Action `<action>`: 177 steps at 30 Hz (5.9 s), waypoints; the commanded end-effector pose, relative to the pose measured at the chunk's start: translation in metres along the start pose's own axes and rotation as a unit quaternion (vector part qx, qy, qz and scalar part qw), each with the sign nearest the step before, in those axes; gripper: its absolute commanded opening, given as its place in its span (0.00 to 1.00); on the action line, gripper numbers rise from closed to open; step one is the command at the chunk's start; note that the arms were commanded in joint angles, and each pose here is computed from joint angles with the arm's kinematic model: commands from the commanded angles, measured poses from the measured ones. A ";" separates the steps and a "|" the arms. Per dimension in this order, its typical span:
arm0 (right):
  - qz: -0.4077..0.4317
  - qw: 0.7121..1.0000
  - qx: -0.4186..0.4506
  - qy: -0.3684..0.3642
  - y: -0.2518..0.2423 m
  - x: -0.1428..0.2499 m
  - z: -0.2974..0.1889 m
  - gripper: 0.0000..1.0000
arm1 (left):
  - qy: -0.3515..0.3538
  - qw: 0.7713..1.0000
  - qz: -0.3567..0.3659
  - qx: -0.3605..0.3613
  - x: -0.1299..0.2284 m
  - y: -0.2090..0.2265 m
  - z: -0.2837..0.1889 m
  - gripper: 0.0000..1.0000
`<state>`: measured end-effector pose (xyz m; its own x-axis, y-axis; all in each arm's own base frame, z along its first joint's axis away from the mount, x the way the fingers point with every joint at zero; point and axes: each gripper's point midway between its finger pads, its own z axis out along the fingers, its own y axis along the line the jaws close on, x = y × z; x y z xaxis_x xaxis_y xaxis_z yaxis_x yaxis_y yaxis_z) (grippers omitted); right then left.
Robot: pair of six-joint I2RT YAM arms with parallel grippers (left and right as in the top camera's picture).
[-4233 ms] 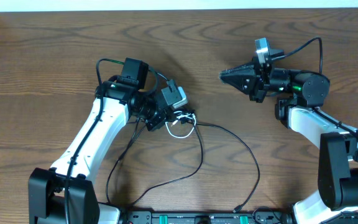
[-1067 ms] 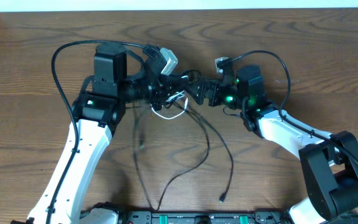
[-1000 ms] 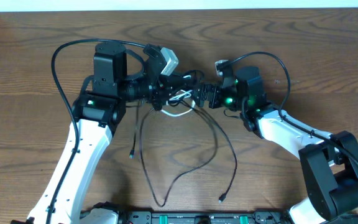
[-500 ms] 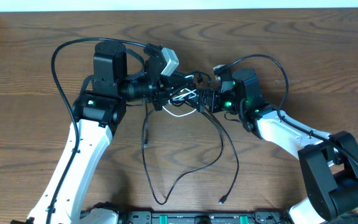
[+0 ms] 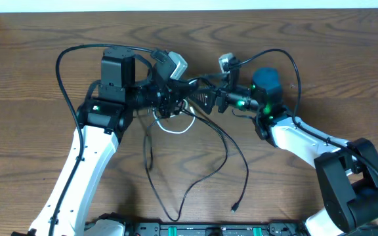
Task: Untangle cables
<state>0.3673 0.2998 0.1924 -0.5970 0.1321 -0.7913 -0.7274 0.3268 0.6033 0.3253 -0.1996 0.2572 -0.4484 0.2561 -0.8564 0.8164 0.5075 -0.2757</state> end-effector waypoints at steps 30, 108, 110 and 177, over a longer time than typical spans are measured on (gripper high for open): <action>0.197 0.892 0.388 0.122 -0.155 0.096 -0.115 0.99 | -0.018 0.999 -0.021 0.034 -0.009 -0.012 -0.001 0.08; 0.191 0.937 0.241 0.164 -0.123 0.098 -0.114 0.99 | 0.240 0.939 -0.140 -0.200 0.139 0.083 0.043 0.87; 0.189 0.936 0.248 0.164 -0.126 0.098 -0.115 0.99 | 0.241 0.943 -0.131 -0.191 0.139 0.077 0.055 0.87; 0.147 0.988 0.042 -0.015 -0.035 -0.012 -0.025 0.84 | 0.194 0.972 0.066 -0.116 0.079 -0.011 0.044 0.08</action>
<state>0.3868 0.2641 0.1953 -0.7828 0.2642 -0.5634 -0.4945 0.2857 0.8209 0.2989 -0.2198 0.1712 -0.5068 0.5895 -0.6290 0.7780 0.6270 -0.0392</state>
